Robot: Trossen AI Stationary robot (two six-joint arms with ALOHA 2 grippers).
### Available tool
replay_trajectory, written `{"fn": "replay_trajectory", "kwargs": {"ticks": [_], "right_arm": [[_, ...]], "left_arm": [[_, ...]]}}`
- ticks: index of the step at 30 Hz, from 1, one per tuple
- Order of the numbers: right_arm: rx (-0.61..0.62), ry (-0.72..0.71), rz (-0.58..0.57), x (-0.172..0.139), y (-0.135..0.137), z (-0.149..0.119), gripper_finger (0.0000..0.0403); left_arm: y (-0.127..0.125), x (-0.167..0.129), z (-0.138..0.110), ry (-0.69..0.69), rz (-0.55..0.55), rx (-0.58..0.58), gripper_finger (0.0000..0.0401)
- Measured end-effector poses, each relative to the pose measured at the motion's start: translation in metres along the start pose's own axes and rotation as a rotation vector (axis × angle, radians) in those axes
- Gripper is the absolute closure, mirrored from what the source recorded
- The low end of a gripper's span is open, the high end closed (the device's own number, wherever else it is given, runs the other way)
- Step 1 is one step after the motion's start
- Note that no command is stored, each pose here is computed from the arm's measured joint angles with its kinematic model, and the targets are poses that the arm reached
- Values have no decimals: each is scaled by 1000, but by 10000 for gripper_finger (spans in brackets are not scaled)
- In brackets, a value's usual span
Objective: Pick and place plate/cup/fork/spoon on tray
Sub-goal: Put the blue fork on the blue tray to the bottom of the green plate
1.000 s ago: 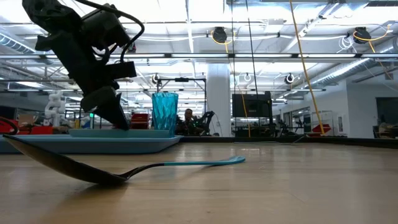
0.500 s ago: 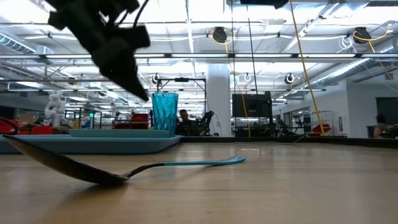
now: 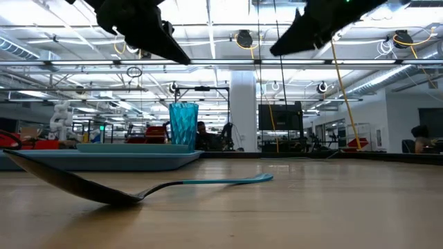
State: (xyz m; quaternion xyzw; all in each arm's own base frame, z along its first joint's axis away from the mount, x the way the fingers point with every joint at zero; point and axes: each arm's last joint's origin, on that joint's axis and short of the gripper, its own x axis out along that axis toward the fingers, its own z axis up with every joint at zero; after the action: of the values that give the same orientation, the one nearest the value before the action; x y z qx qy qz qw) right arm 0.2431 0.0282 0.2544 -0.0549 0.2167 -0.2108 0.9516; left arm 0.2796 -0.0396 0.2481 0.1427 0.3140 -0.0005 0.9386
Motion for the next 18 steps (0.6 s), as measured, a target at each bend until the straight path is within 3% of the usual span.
{"fn": "replay_trajectory", "kwargs": {"ticks": [4,15,18], "right_arm": [[44,52,-71,12,-17,-13,257],[109,175,-131,40,-78,-43,257],[119,211,-132,45,-96,-52,257]], "left_arm": [[8,2,-4,14,24,-10,295],[26,5,-10,46,52,-1,295],[29,6,-7,0,36,-21,295]]}}
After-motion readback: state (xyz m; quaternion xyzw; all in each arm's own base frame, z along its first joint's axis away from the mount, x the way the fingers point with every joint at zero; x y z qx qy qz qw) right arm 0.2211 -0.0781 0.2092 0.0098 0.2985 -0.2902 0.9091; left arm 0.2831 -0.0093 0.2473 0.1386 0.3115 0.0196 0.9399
